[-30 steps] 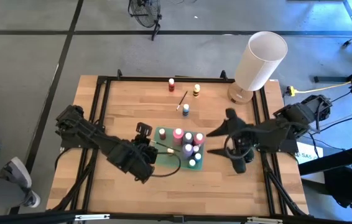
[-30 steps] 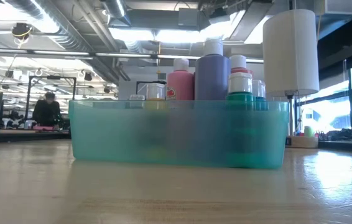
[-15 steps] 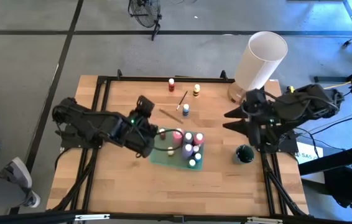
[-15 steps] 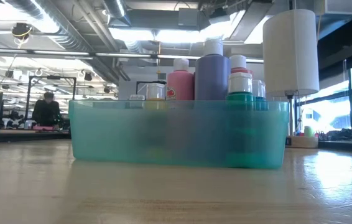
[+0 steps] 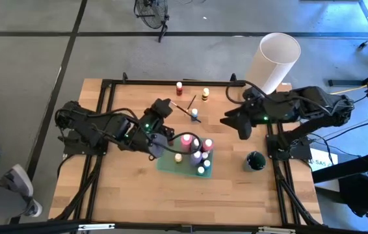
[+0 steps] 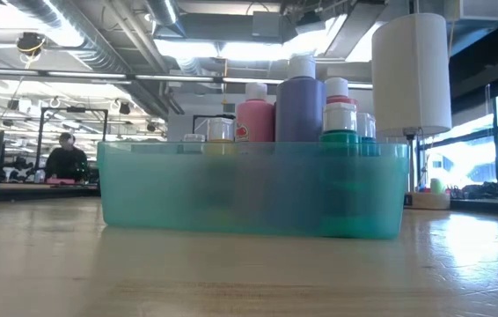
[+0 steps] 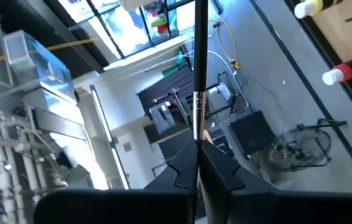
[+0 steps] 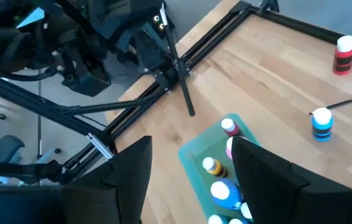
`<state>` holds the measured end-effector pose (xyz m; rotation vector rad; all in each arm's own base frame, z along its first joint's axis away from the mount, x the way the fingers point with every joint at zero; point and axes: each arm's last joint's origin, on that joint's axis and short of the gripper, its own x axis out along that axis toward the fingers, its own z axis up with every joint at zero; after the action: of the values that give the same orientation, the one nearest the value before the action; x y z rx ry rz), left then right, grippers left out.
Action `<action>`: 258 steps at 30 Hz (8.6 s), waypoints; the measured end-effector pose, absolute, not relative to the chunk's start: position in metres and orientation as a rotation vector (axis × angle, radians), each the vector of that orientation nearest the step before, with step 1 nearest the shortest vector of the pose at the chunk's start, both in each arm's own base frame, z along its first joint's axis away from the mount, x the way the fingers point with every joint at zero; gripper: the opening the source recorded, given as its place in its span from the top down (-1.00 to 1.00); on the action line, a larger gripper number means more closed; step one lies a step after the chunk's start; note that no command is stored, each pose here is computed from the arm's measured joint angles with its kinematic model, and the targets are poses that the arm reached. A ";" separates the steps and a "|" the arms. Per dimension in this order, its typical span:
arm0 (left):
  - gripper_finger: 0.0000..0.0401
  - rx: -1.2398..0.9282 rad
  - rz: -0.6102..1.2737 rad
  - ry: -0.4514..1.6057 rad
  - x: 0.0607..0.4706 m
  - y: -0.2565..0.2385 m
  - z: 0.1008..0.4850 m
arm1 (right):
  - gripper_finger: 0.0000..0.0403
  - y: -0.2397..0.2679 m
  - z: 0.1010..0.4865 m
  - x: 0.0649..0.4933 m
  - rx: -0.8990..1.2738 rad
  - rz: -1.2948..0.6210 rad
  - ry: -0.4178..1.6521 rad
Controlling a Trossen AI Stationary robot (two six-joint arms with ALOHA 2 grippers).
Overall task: Pick & Place Paint Supplies
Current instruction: Put the black eyeshadow brush into the green cup
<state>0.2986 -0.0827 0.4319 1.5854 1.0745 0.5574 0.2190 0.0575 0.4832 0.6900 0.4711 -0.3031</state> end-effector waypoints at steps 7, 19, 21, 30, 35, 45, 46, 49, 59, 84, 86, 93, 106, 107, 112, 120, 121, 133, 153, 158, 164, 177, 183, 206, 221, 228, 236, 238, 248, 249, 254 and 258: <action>0.99 1.575 0.473 0.937 0.312 -0.095 0.443 | -0.11 0.046 0.484 0.223 0.713 -0.325 0.458; 0.99 1.648 0.443 0.928 0.352 -0.104 0.423 | -0.11 0.026 0.480 0.229 0.665 -0.260 0.534; 0.99 1.651 0.444 0.947 0.358 -0.101 0.419 | -0.11 0.025 0.479 0.232 0.674 -0.245 0.553; 0.99 1.571 0.476 0.845 0.371 -0.103 0.421 | -0.11 0.018 0.462 0.258 0.528 -0.179 0.666; 0.99 1.576 0.483 0.842 0.371 -0.104 0.422 | -0.11 0.017 0.455 0.268 0.463 -0.166 0.693; 0.99 1.577 0.465 0.843 0.372 -0.106 0.419 | -0.11 0.011 0.462 0.256 0.456 -0.208 0.656; 0.99 1.578 0.464 0.844 0.372 -0.106 0.418 | -0.11 0.010 0.464 0.255 0.458 -0.209 0.648; 0.99 1.576 0.464 0.846 0.373 -0.104 0.418 | -0.11 0.010 0.467 0.251 0.482 -0.184 0.640; 0.99 1.546 0.459 0.832 0.375 -0.099 0.418 | -0.11 0.014 0.465 0.266 0.474 -0.056 0.626; 0.99 1.588 0.495 0.916 0.387 -0.095 0.404 | -0.11 0.011 0.451 0.293 0.491 -0.007 0.661; 0.99 1.588 0.496 0.917 0.387 -0.095 0.404 | -0.11 0.011 0.451 0.293 0.482 0.001 0.662; 0.99 1.589 0.493 0.913 0.386 -0.097 0.404 | -0.11 0.011 0.447 0.290 0.474 -0.006 0.714; 0.99 1.587 0.489 0.908 0.386 -0.097 0.404 | 0.22 0.011 0.446 0.289 0.446 0.002 0.723; 0.99 1.587 0.484 0.905 0.386 -0.097 0.404 | 0.25 0.011 0.446 0.289 0.439 0.005 0.723; 0.99 1.588 0.473 0.895 0.386 -0.099 0.404 | 0.40 0.011 0.447 0.289 0.413 0.015 0.719; 0.99 1.575 0.478 0.889 0.386 -0.100 0.405 | 0.66 0.011 0.447 0.289 0.391 0.022 0.715; 0.99 1.575 0.478 0.889 0.386 -0.100 0.405 | 0.69 0.011 0.447 0.289 0.387 0.021 0.717; 0.99 1.565 0.483 0.884 0.385 -0.100 0.405 | 0.85 0.011 0.445 0.288 0.372 0.019 0.731; 0.46 1.324 0.670 0.793 0.384 -0.088 0.418 | 0.86 0.011 0.443 0.285 0.362 0.016 0.771; 0.31 1.294 0.757 0.819 0.378 -0.079 0.426 | 0.86 0.009 0.449 0.266 0.402 -0.052 0.784; 0.24 1.215 0.884 0.838 0.370 -0.066 0.434 | 0.86 0.008 0.464 0.228 0.437 -0.069 0.785; 0.23 1.147 0.950 0.877 0.362 -0.043 0.433 | 0.86 0.021 0.461 0.184 0.440 0.007 0.987; 0.23 1.124 0.966 0.896 0.361 -0.034 0.429 | 0.87 0.025 0.472 0.176 0.439 0.087 0.919; 0.23 1.050 0.945 0.976 0.346 -0.020 0.407 | 0.88 -0.002 0.461 -0.067 0.135 0.344 0.015; 0.23 0.950 0.828 1.027 0.337 -0.018 0.396 | 0.88 0.014 0.341 -0.001 0.180 0.496 -0.152; 0.23 0.897 0.745 1.044 0.339 -0.014 0.394 | 0.88 0.015 0.303 0.031 0.191 0.579 -0.239; 0.23 0.682 0.510 0.999 0.346 -0.015 0.391 | 0.88 0.019 0.285 0.044 0.218 0.764 -0.244; 0.23 0.643 0.482 0.960 0.350 -0.016 0.392 | 0.88 0.020 0.281 0.046 0.207 0.766 -0.213; 0.23 0.541 0.378 0.836 0.360 -0.020 0.398 | 0.88 0.021 0.258 0.060 0.181 0.676 -0.185; 0.23 0.537 0.367 0.836 0.360 -0.021 0.397 | 0.88 0.021 0.253 0.063 0.183 0.676 -0.168; 0.23 0.517 0.340 0.807 0.363 -0.022 0.399 | 0.88 0.024 0.229 0.074 0.219 0.690 -0.138; 0.23 0.493 0.332 0.753 0.366 -0.022 0.402 | 0.88 0.026 0.221 0.077 0.225 0.713 -0.149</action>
<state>0.3665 -0.0224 0.4025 0.4934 0.7526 0.3321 0.0770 0.0264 0.2208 0.2252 -0.1495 0.7132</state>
